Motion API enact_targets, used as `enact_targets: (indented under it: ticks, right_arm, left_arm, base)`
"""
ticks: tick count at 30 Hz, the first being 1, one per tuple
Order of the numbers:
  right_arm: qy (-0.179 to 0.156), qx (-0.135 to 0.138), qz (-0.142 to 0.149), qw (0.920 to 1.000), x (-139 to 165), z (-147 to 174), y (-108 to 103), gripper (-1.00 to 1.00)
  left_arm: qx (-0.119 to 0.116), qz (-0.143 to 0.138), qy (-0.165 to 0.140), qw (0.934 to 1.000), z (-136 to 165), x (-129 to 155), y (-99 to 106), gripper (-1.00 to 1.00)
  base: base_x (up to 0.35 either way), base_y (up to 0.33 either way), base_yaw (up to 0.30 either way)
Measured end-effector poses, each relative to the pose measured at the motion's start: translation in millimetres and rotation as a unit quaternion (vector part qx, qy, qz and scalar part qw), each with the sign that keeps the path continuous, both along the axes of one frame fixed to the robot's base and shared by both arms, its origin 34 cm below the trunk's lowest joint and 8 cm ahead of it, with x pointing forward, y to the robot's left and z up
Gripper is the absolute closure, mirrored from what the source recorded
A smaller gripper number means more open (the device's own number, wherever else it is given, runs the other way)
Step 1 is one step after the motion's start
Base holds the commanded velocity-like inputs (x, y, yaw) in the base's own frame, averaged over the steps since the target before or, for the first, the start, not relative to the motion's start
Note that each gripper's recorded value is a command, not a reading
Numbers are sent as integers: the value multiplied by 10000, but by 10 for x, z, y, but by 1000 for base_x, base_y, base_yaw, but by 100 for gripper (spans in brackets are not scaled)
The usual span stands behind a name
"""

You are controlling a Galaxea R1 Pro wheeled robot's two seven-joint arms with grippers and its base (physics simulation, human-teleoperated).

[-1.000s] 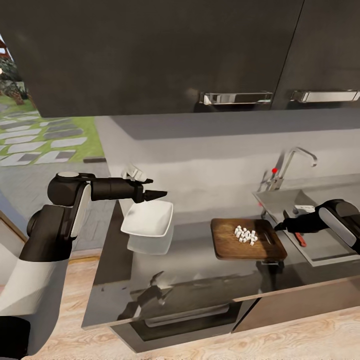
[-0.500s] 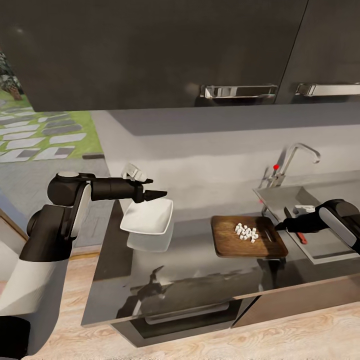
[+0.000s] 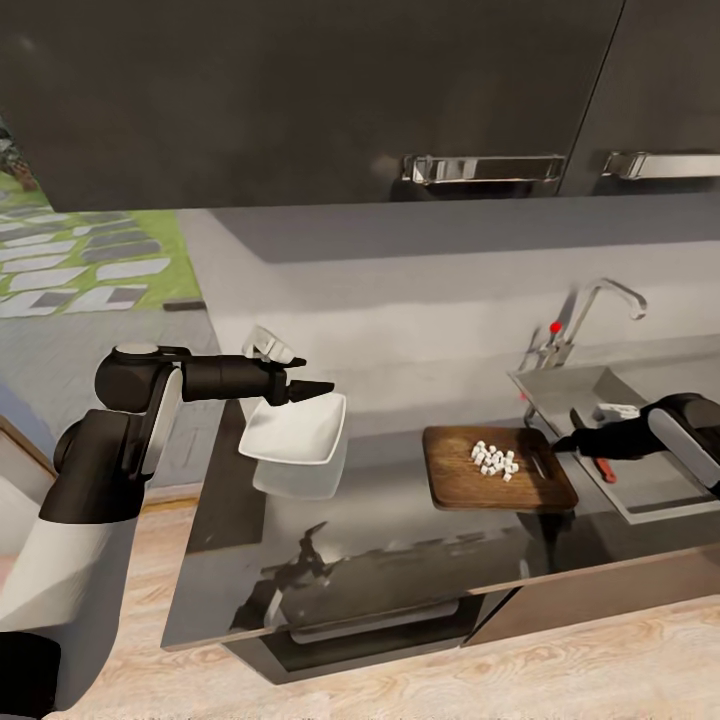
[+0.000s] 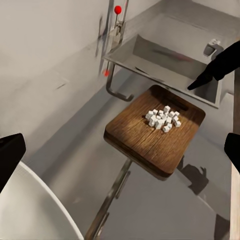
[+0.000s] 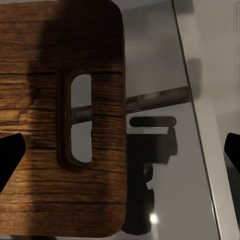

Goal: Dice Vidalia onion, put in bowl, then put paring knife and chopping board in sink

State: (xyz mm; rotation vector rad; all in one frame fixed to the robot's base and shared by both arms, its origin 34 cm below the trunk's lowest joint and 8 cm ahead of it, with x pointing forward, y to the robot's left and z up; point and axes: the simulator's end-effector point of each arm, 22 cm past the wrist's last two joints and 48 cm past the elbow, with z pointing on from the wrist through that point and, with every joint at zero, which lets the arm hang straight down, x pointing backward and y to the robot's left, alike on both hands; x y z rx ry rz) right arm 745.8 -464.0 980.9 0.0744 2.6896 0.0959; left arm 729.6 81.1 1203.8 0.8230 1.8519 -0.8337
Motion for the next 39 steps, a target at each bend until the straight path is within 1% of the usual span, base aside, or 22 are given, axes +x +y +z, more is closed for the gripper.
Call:
enact_targets:
  ticks: [4, 16, 18, 26, 39]
  right_arm:
    - [-17, 37, -50, 10000, 17, -5, -20, -100]
    - [39, 48, -84, 9999, 24, -97, -41, -100]
    - [54, 22, -99, 9999, 23, -116, -55, -100]
    - [128, -261, -237, 9993, 10, -194, -201, -100]
    - [191, -303, -259, 9990, 1, -266, -222, -100]
  left_arm:
    - [0, 0, 30, 10000, -37, 12, 0, -100]
    - [0, 0, 120, 9999, -149, 46, 0, -100]
    - [-1, -1, 135, 9999, -167, 52, -1, -100]
    - [1, 0, 195, 9998, -243, 74, 1, -100]
    - [0, 0, 250, 9997, -312, 92, 1, -100]
  base:
    - [0, 0, 0]
    - [0, 0, 0]
    - [0, 0, 0]
    - [0, 0, 0]
    - [0, 0, 0]
